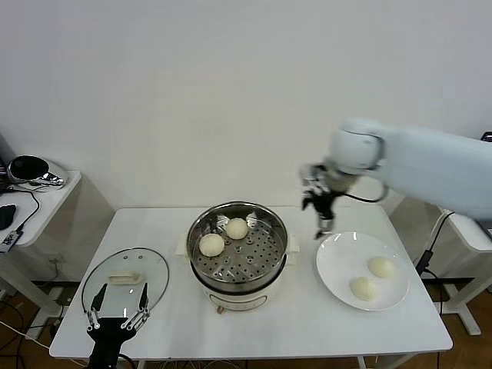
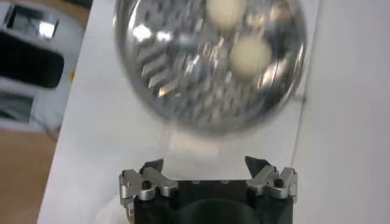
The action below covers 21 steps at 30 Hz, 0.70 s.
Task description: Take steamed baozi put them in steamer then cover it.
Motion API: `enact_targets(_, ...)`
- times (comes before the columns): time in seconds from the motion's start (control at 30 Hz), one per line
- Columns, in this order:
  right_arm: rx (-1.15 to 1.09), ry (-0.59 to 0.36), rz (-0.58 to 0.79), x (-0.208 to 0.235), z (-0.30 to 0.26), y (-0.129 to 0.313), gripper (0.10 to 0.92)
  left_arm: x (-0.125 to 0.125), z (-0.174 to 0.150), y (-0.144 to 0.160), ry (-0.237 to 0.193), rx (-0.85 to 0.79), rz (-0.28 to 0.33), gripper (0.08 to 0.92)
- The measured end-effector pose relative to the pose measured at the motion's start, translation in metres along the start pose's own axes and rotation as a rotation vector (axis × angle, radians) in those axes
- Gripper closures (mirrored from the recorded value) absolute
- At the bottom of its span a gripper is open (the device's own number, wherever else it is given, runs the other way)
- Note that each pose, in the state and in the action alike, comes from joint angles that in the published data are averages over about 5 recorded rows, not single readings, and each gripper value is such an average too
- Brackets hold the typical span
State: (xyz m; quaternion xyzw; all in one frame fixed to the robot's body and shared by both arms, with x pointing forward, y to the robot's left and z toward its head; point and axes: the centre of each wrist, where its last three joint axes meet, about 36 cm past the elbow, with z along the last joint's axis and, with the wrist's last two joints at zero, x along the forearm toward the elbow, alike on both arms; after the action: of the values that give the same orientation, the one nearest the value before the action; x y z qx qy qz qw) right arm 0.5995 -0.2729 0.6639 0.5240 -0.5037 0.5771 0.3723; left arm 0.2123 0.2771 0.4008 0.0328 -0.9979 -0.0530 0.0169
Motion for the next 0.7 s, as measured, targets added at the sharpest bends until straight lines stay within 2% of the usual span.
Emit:
enact_targets(0.37,-0.020,0.054,-0.042,-0.071,0.070,0.060,0.200,0.008,0.004,-0.002,0.025,-0.007,-0.005,0.177)
enact_targets(0.7,-0.065,0.087,-0.077,-0.130,0.103,0.086,0.200,0.010,0.005,0.000,0.034,-0.012,-0.014,0.177)
